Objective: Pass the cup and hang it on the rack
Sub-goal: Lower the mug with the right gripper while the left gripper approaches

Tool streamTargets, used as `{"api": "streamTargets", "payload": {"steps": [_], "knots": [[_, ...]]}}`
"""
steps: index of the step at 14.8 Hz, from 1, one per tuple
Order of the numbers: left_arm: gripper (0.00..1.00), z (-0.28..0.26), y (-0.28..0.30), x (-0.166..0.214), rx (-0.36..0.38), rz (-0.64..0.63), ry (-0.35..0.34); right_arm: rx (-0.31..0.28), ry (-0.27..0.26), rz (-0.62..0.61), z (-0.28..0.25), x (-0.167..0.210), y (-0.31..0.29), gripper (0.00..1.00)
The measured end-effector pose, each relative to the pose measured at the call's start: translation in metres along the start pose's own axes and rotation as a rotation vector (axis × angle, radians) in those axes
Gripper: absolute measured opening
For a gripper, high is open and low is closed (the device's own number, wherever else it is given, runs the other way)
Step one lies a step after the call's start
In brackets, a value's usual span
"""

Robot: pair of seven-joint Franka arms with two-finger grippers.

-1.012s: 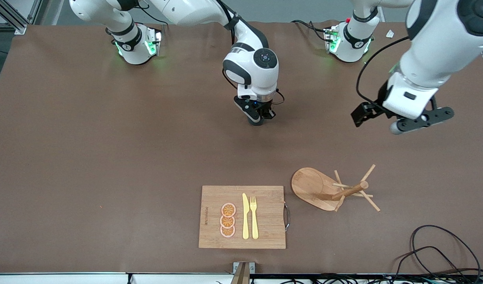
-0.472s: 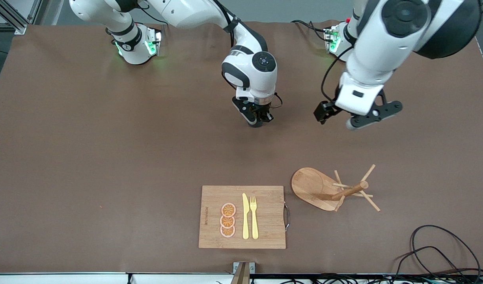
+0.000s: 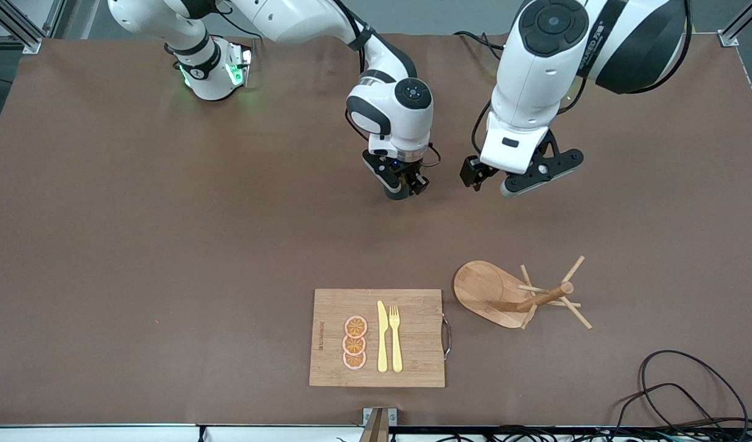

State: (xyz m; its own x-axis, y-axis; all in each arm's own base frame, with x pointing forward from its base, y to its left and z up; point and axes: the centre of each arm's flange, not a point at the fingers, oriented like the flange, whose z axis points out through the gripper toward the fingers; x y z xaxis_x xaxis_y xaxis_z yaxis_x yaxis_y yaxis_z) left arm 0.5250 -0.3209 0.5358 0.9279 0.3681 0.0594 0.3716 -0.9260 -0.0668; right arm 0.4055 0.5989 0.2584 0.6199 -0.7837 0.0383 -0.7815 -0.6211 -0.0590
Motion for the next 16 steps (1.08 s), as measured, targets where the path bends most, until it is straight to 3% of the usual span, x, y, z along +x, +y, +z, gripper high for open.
{"api": "streamTargets", "payload": {"steps": [3,8,14,16], "knots": [[1.0,0.005,0.006,-0.003,-0.001,-0.013,-0.001,0.004,0.01,-0.016,-0.015,0.013,-0.007,1.0],[1.0,0.005,0.02,-0.02,-0.006,-0.017,0.002,-0.07,0.045,-0.136,-0.095,0.095,-0.013,1.0],[1.0,0.008,0.045,-0.048,-0.033,-0.004,0.02,-0.133,0.04,-0.451,-0.181,0.229,0.032,1.0],[1.0,0.012,0.061,-0.069,-0.007,0.001,0.071,-0.138,0.033,-0.566,-0.204,0.28,0.055,1.0]]}}
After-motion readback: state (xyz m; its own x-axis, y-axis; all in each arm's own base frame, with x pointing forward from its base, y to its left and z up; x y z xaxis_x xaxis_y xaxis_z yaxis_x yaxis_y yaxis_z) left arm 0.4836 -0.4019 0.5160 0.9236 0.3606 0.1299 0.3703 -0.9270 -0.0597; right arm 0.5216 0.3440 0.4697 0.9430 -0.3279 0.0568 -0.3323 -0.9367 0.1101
